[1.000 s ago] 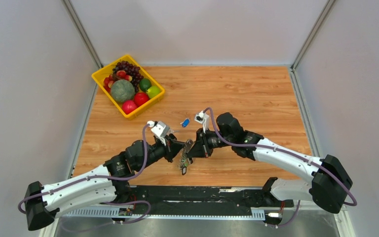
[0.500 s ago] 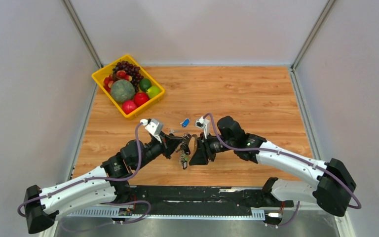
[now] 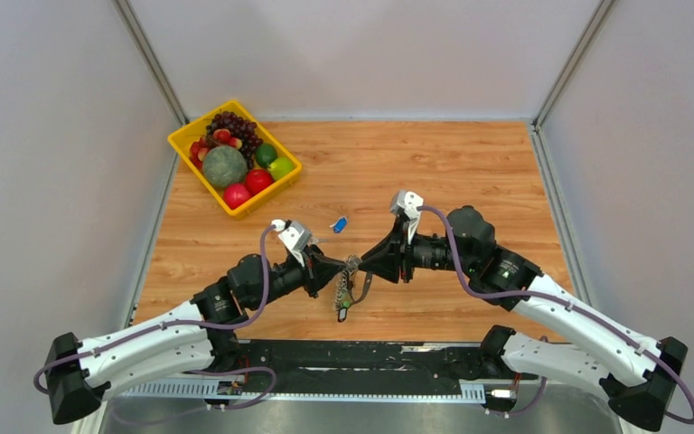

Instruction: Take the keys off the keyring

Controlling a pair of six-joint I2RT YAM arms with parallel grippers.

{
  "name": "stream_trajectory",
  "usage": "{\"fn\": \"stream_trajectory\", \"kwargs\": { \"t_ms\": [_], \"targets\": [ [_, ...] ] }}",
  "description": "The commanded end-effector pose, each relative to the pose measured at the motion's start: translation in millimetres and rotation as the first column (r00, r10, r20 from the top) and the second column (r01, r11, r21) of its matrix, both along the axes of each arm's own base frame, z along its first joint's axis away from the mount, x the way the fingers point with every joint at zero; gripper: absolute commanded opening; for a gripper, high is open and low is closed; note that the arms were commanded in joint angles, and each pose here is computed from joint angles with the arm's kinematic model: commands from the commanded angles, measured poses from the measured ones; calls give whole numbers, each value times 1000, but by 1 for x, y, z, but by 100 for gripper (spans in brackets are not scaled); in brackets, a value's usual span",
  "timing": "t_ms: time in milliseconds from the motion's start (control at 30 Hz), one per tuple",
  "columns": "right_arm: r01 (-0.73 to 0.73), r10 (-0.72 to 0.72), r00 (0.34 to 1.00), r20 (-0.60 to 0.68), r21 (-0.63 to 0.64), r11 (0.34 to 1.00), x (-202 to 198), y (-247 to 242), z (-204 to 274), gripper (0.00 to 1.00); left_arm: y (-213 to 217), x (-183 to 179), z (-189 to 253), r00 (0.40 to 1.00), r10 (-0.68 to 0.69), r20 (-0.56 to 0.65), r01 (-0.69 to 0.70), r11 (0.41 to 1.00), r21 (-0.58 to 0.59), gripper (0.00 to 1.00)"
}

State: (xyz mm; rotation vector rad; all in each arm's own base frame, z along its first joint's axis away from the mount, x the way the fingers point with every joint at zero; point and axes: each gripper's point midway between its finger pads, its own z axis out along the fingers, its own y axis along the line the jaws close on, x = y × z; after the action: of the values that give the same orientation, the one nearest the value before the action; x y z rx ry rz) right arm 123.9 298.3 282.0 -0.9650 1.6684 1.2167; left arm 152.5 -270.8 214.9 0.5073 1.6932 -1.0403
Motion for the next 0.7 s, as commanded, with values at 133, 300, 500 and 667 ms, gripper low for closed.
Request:
{"fn": "stream_trajectory", "kwargs": {
  "t_ms": [133,300,500,667],
  "targets": [
    [13,-12,1000,27,-21,1000,14,12,5,31,-15,-8,40,996,-79,38,83,991,-105,0],
    [-7,6,1000,-9,-46,999,14,18,-6,31,-17,-10,42,995,-92,30,95,989,-113,0],
    [-30,27,998,-49,-67,997,12,21,-18,29,-18,-11,43,995,-95,27,97,988,-121,0],
    [-36,29,997,-74,-87,996,11,22,-27,25,-18,-10,44,995,-94,30,97,988,-124,0]
  ]
}}
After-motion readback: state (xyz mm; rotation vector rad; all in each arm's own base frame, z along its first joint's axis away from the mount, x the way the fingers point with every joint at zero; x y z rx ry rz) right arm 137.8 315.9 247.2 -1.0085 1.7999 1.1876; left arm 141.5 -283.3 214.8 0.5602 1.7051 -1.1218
